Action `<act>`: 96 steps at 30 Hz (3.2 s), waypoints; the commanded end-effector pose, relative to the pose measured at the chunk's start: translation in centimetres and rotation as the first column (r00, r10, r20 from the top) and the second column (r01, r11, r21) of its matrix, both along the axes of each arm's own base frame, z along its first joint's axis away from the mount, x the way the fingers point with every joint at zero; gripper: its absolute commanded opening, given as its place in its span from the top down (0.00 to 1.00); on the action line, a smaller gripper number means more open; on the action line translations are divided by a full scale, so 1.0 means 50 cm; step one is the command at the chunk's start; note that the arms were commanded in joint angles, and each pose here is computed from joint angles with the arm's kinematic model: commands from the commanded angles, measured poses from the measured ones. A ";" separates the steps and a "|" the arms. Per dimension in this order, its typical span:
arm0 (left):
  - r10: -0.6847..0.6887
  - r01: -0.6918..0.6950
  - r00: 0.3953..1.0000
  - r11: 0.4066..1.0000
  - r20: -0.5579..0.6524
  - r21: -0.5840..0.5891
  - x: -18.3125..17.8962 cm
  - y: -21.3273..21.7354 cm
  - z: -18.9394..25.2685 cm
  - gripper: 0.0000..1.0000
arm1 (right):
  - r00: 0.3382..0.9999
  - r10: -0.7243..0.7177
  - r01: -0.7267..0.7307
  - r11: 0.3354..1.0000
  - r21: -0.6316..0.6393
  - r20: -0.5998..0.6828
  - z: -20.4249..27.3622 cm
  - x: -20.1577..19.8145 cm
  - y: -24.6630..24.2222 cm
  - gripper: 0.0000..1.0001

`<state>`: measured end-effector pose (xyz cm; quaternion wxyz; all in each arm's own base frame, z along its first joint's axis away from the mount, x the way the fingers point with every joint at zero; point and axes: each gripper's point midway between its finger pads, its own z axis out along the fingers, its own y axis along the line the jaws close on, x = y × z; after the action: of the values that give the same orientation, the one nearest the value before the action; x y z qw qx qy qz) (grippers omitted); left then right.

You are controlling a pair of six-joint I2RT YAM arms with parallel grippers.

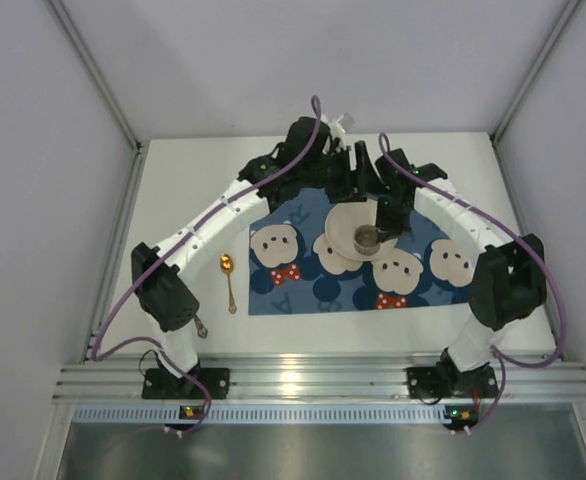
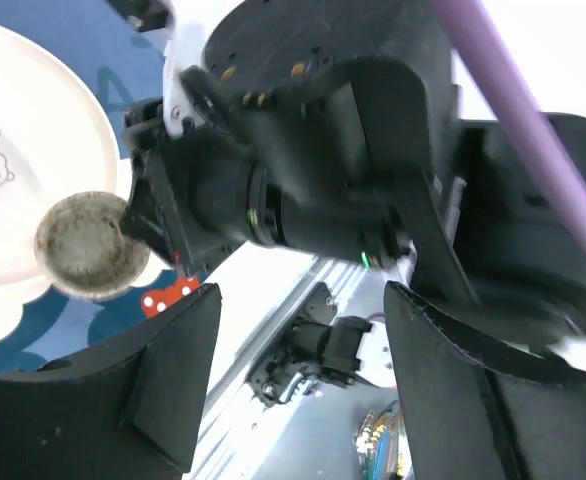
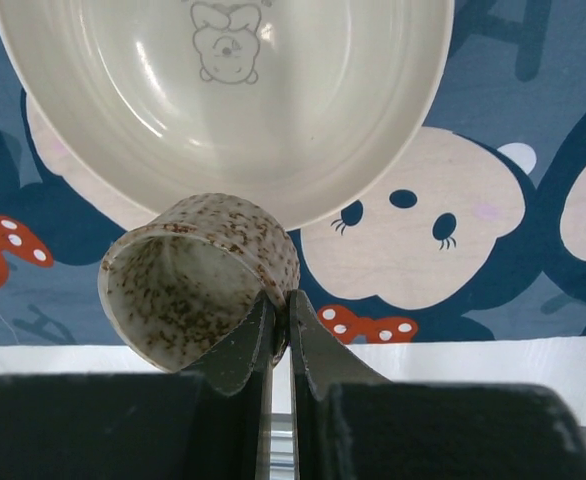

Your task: Set the dinner table for one person

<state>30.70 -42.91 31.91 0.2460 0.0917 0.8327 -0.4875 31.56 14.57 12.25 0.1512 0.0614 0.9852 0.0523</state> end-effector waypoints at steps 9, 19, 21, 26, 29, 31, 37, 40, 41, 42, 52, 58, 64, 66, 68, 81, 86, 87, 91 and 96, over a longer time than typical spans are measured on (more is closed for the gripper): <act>0.219 -0.228 0.971 0.969 0.101 0.090 0.038 0.225 0.017 0.29 | 0.975 -0.193 0.194 0.981 -0.003 0.110 0.054 0.174 -0.174 1.00; 0.493 -0.439 0.869 0.722 0.046 0.535 0.010 0.455 -0.215 0.31 | 0.917 -0.387 0.390 0.921 -0.012 0.093 -0.002 0.302 -0.320 1.00; 0.518 -0.441 0.855 0.701 0.025 0.561 0.001 0.484 -0.244 0.31 | 0.905 -0.409 0.411 0.912 0.006 0.115 0.004 0.332 -0.320 1.00; 0.534 -0.428 0.846 0.668 0.009 0.609 -0.014 0.521 -0.272 0.31 | 0.882 -0.458 0.458 0.888 0.026 0.112 -0.039 0.381 -0.321 1.00; 0.542 -0.425 0.841 0.652 0.006 0.628 -0.020 0.535 -0.280 0.31 | 0.876 -0.474 0.473 0.880 0.033 0.085 -0.073 0.384 -0.314 1.00; 0.547 -0.423 0.837 0.648 -0.001 0.634 -0.024 0.541 -0.287 0.31 | 0.876 -0.479 0.478 0.878 0.031 0.061 -0.101 0.380 -0.311 1.00; 0.568 -0.423 0.823 0.634 -0.019 0.648 -0.020 0.559 -0.306 0.32 | 0.881 -0.474 0.473 0.881 0.020 0.014 -0.139 0.358 -0.299 0.66; 0.579 -0.418 0.815 0.619 -0.026 0.665 -0.015 0.572 -0.317 0.32 | 0.886 -0.462 0.461 0.887 0.029 0.033 -0.119 0.359 -0.299 0.35; 0.586 -0.416 0.810 0.609 -0.030 0.675 -0.015 0.580 -0.323 0.32 | 0.888 -0.459 0.458 0.888 0.032 0.040 -0.110 0.360 -0.298 0.25; 0.590 -0.413 0.807 0.601 -0.031 0.685 -0.015 0.585 -0.328 0.32 | 0.888 -0.456 0.455 0.890 0.039 0.055 -0.097 0.364 -0.299 0.22; 0.694 -0.348 0.719 0.421 -0.050 0.838 -0.058 0.693 -0.437 0.36 | 0.841 -0.466 0.432 0.884 0.177 0.273 0.218 0.279 -0.293 0.09; 0.699 -0.310 0.712 0.386 -0.057 0.869 -0.065 0.706 -0.504 0.40 | 0.862 -0.447 0.391 0.887 0.247 0.240 0.236 0.131 -0.258 0.07; 0.688 -0.288 0.723 0.378 -0.059 0.880 -0.056 0.707 -0.549 0.44 | 0.885 -0.426 0.382 0.895 0.229 0.189 0.183 0.006 -0.247 0.08; 0.678 -0.291 0.733 0.390 -0.058 0.874 -0.050 0.703 -0.563 0.45 | 0.888 -0.420 0.381 0.899 0.215 0.185 0.172 -0.026 -0.249 0.08; 0.672 -0.289 0.737 0.404 -0.067 0.868 -0.049 0.698 -0.574 0.48 | 0.894 -0.414 0.381 0.903 0.197 0.172 0.157 -0.050 -0.252 0.08; 0.708 -0.262 0.702 0.359 -0.078 0.896 -0.082 0.716 -0.657 0.68 | 0.900 -0.400 0.380 0.915 0.138 0.172 0.145 -0.113 -0.270 0.10; 0.716 -0.267 0.695 0.343 -0.067 0.900 -0.097 0.726 -0.682 0.86 | 0.905 -0.397 0.379 0.916 0.129 0.155 0.134 -0.120 -0.270 0.11; 0.718 -0.268 0.693 0.339 -0.064 0.902 -0.101 0.730 -0.686 0.91 | 0.907 -0.394 0.378 0.917 0.125 0.150 0.132 -0.121 -0.270 0.11; 0.720 -0.252 0.691 0.321 -0.063 0.913 -0.120 0.741 -0.709 1.00 | 0.909 -0.389 0.374 0.919 0.121 0.151 0.141 -0.123 -0.271 0.11; 0.716 -0.265 0.696 0.329 -0.056 0.906 -0.104 0.735 -0.677 1.00 | 0.906 -0.394 0.374 0.917 0.139 0.157 0.154 -0.125 -0.266 0.11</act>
<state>27.54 -8.85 1.04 0.1386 -0.1810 0.9736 0.0108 25.21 1.52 18.35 0.2227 0.2568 0.9374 0.0759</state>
